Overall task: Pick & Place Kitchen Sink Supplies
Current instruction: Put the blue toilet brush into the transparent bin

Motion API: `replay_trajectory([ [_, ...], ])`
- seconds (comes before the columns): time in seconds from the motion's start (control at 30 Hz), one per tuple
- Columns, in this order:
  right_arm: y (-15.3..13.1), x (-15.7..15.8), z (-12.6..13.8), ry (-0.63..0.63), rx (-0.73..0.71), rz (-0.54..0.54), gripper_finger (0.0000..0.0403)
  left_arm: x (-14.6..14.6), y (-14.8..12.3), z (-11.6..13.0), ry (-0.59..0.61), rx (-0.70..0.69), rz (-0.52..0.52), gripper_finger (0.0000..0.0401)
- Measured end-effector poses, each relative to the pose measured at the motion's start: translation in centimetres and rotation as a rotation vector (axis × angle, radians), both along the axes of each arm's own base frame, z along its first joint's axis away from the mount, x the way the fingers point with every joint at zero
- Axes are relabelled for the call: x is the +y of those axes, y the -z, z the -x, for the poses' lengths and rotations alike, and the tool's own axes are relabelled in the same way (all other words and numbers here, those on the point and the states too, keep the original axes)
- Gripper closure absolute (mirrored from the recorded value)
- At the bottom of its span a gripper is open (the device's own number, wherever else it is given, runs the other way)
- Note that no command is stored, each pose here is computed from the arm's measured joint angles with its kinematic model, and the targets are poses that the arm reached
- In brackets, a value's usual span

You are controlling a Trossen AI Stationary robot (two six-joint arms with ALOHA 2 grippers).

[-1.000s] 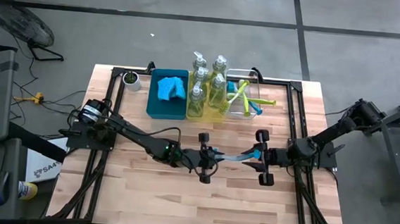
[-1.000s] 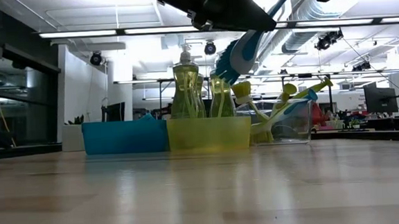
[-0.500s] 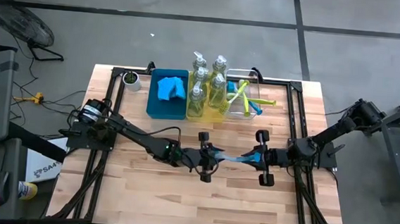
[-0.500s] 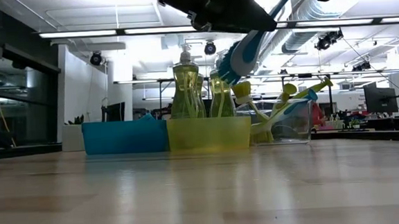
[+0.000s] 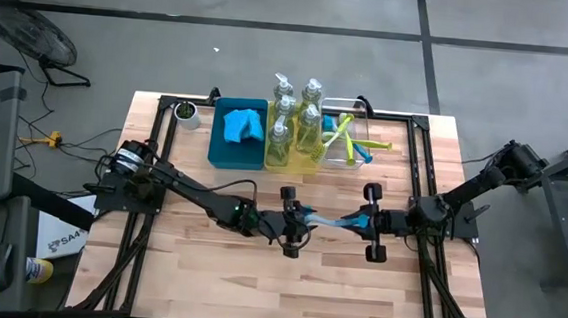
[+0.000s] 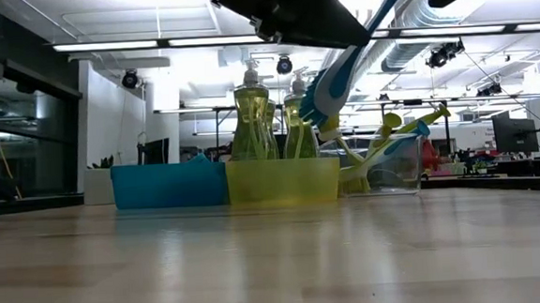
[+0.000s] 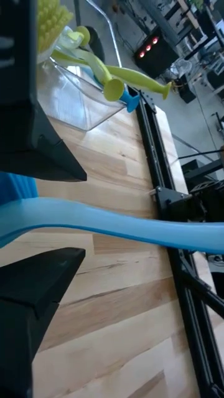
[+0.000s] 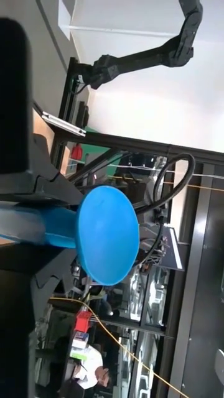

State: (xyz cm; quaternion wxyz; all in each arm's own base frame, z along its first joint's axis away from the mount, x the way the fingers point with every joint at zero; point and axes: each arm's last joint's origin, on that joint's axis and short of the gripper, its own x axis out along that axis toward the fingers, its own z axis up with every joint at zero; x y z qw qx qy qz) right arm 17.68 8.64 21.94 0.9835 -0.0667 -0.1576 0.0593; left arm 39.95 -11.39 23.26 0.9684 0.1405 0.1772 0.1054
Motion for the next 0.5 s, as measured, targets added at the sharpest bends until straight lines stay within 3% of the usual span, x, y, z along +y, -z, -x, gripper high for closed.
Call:
replay_trajectory([
  [0.17, 0.1, 0.0, -0.1, 0.0, 0.013, 0.008, 0.0338, 0.0, 0.0, 0.0, 0.001, 0.001, 0.001, 0.0209],
  [0.33, 0.2, 0.0, -0.1, 0.001, 0.019, 0.011, 0.0338, -0.6, -0.3, 0.4, 0.01, 0.004, -0.008, 0.0168],
  [0.5, 0.4, -0.1, -0.1, 0.068, 0.044, 0.025, 0.0338, -1.0, -1.6, 2.0, -0.076, 0.045, -0.093, 0.0128],
])
